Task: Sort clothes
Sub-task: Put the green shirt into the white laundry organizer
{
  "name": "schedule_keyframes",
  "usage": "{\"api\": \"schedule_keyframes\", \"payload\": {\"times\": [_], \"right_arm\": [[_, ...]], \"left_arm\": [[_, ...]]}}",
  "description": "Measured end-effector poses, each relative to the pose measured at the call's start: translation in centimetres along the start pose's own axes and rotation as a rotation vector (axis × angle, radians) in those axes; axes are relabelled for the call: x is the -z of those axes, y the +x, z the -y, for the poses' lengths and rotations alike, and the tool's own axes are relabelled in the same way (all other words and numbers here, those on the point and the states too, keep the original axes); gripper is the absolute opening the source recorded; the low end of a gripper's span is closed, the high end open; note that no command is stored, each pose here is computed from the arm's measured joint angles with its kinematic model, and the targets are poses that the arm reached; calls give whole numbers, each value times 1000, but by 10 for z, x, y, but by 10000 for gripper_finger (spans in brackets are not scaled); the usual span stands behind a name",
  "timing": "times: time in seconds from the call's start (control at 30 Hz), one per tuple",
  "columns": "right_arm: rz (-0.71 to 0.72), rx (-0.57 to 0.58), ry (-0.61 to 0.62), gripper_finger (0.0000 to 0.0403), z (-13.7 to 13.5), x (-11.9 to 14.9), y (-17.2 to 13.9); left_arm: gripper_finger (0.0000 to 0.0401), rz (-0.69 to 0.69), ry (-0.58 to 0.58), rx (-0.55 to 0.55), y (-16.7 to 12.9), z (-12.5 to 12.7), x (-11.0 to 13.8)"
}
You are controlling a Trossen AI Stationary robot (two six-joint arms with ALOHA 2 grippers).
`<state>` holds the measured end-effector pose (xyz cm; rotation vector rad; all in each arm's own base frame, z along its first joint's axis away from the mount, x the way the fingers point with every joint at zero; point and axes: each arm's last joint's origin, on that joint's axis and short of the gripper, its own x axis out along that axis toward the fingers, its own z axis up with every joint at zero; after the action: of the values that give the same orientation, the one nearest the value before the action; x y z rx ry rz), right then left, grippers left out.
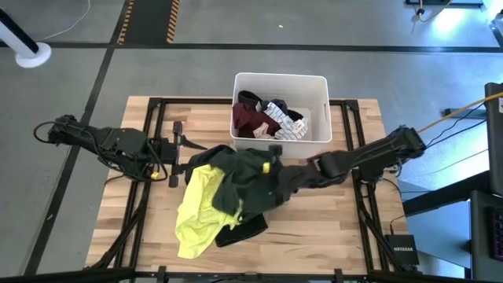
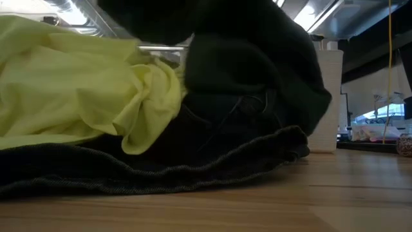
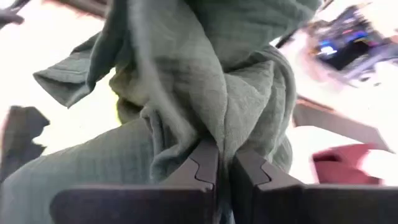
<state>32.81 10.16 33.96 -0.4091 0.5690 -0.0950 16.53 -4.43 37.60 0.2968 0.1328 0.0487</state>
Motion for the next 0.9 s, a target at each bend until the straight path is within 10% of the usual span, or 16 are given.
{"api": "schedule_keyframes", "payload": {"times": [0.9], "right_arm": [[471,620,101,20,120,-56,-119]], "left_arm": [[182,4,7,-1,0,0,0]]}}
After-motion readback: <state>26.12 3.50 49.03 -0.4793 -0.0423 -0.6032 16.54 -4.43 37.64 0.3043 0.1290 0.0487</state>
